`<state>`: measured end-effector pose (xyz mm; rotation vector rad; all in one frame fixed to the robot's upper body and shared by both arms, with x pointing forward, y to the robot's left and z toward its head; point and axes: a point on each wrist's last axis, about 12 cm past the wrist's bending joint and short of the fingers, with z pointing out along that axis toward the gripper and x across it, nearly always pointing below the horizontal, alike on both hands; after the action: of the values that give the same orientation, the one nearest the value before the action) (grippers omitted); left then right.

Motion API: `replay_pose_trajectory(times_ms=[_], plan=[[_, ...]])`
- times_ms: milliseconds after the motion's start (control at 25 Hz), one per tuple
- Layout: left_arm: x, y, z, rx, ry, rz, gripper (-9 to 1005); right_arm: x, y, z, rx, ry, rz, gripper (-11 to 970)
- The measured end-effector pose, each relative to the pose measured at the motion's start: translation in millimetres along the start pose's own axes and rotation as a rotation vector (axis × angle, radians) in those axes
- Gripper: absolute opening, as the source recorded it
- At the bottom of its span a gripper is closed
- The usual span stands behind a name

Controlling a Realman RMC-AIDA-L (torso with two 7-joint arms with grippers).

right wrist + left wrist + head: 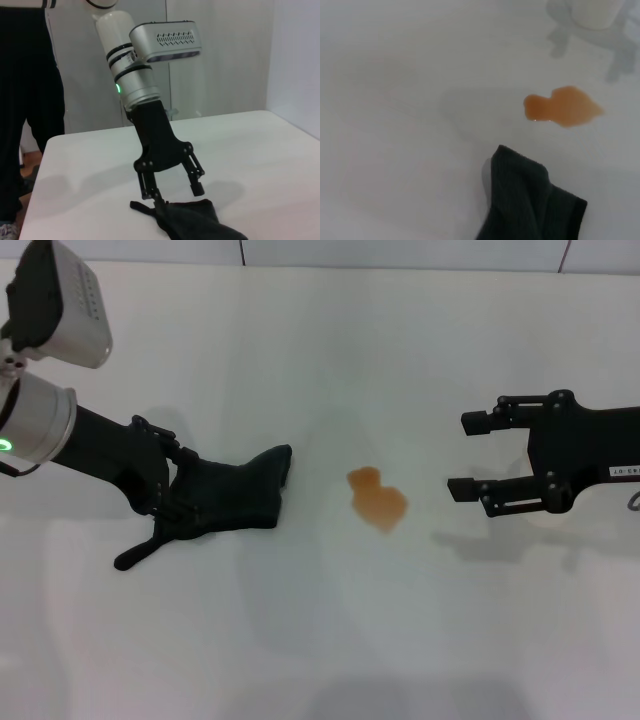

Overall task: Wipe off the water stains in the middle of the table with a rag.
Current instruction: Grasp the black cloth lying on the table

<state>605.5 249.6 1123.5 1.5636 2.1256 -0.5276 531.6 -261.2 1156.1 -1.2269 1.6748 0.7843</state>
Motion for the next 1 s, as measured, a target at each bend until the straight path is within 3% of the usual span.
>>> replay_pose_trajectory(times_ms=[1000], plan=[[2.1, -1.8, 21.1, -0.041, -0.013, 0.025, 829, 2.6, 2.5, 1.6, -0.011, -0.003, 0.026, 766]])
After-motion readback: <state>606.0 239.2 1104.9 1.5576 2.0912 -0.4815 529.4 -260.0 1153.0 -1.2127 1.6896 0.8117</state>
